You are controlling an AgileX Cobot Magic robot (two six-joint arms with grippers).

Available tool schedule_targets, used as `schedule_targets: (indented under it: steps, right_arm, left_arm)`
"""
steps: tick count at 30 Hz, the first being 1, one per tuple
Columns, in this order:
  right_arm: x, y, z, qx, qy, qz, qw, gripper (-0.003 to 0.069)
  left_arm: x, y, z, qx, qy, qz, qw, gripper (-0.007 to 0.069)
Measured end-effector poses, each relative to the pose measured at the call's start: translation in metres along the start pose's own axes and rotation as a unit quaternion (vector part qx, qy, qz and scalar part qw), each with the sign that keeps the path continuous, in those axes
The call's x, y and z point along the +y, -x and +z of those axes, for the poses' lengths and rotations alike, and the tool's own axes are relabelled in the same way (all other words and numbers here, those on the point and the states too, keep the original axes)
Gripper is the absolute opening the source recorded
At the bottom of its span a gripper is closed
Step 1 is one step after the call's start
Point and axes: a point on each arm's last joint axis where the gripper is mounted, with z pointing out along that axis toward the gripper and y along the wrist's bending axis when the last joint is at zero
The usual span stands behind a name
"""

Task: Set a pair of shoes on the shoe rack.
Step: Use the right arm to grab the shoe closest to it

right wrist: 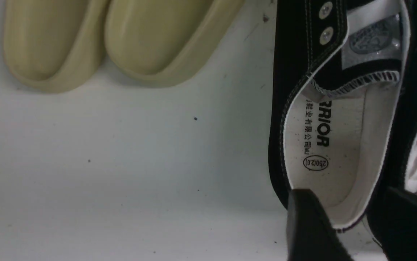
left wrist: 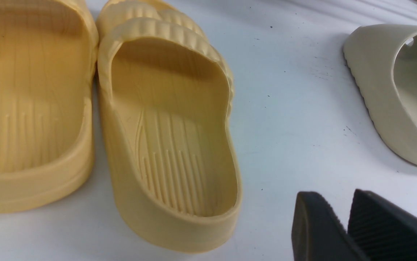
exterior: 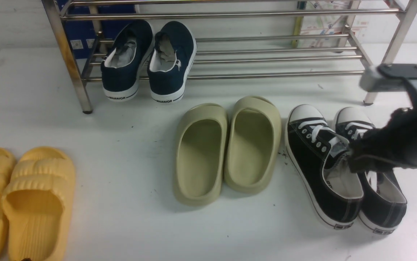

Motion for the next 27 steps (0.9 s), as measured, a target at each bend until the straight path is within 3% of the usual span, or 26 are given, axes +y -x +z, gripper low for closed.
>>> schedule_targets:
  steps: [7,12,17,19,22,27]
  right_arm:
    - [0.022,-0.002,0.052,0.061,-0.019,-0.024,0.998,0.0447]
    - [0.019,-0.005,0.093,0.096,-0.036,-0.065,0.993,0.0455]
    - [0.017,-0.008,0.108,0.112,-0.04,-0.076,0.99,0.0347]
    - [0.018,-0.005,0.106,0.111,-0.041,-0.079,0.99,0.0167]
    - [0.022,0.001,0.099,0.116,-0.039,-0.077,0.989,0.003]
    - [0.03,0.01,0.07,0.123,-0.025,-0.067,0.99,0.0019]
  left_arm:
    - [0.0,0.0,0.0,0.0,0.0,0.0,1.0,0.0167]
    - [0.0,0.0,0.0,0.0,0.0,0.0,1.0,0.017]
    - [0.0,0.0,0.0,0.0,0.0,0.0,1.0,0.0175]
    - [0.0,0.0,0.0,0.0,0.0,0.0,1.0,0.0179]
    - [0.0,0.0,0.0,0.0,0.0,0.0,1.0,0.0183]
    - [0.0,0.0,0.0,0.0,0.0,0.0,1.0,0.0185]
